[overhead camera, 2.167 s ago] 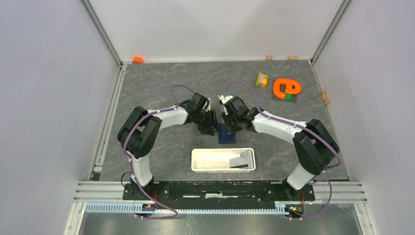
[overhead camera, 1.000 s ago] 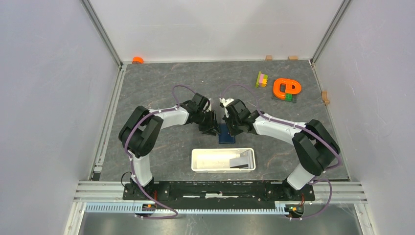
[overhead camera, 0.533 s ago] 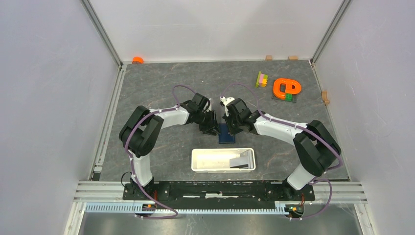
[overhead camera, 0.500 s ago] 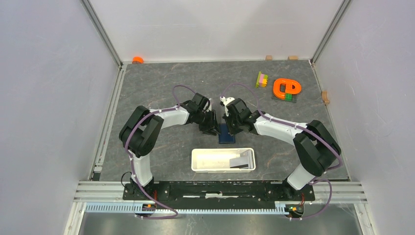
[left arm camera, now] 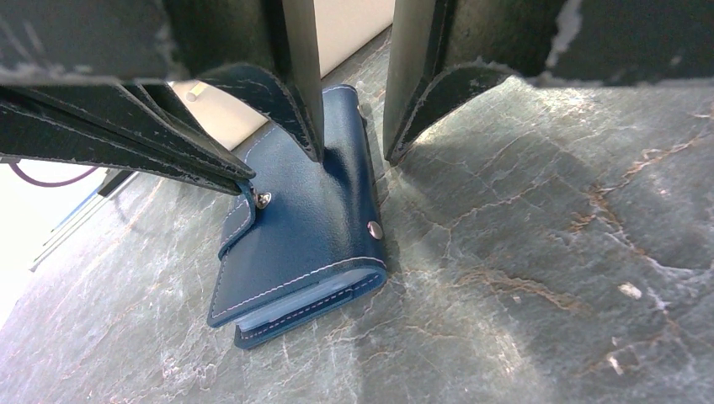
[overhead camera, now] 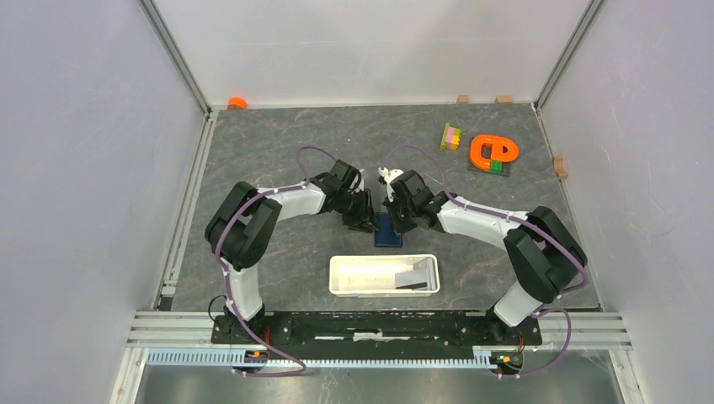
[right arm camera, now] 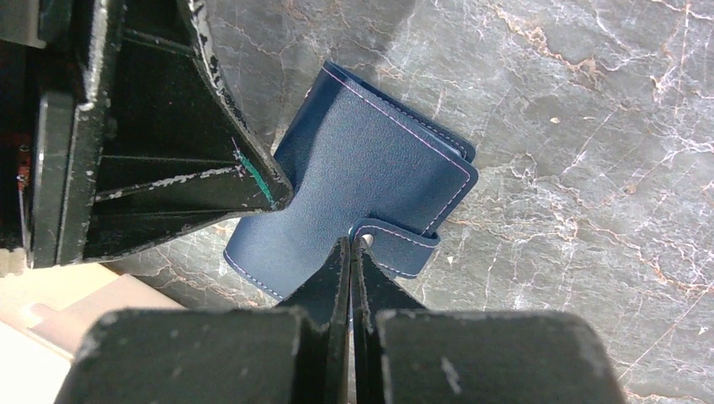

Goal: Put the credit cards into the card holder
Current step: Close the card holder at the center of the board.

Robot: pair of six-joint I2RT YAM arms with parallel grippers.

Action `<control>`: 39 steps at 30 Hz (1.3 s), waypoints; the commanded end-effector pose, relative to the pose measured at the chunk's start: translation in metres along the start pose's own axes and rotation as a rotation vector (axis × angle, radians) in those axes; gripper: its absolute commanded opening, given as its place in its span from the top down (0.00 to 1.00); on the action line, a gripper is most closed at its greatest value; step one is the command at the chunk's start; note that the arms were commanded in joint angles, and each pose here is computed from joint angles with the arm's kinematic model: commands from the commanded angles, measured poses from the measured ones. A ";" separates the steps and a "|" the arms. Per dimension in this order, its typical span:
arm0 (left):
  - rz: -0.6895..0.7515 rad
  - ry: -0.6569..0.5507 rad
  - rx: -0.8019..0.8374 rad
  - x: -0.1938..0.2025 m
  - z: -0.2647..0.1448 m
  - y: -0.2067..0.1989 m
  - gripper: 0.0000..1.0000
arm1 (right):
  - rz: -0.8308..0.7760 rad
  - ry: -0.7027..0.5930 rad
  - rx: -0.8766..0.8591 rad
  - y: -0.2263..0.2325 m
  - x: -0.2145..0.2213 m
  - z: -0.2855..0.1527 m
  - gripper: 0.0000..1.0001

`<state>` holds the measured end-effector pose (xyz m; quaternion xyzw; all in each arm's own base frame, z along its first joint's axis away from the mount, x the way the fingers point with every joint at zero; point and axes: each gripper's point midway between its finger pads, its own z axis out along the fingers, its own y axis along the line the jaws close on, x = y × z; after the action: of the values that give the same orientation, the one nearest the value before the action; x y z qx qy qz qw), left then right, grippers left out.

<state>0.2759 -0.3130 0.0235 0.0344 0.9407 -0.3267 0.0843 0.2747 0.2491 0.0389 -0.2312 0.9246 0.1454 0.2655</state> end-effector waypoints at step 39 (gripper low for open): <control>-0.005 -0.014 -0.031 -0.006 0.008 0.004 0.71 | 0.038 -0.017 0.000 -0.002 0.007 0.016 1.00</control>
<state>0.2766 -0.3136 0.0206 0.0338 0.9415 -0.3253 0.0815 0.2729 0.2547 0.0334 -0.2210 0.9229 0.1657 0.2681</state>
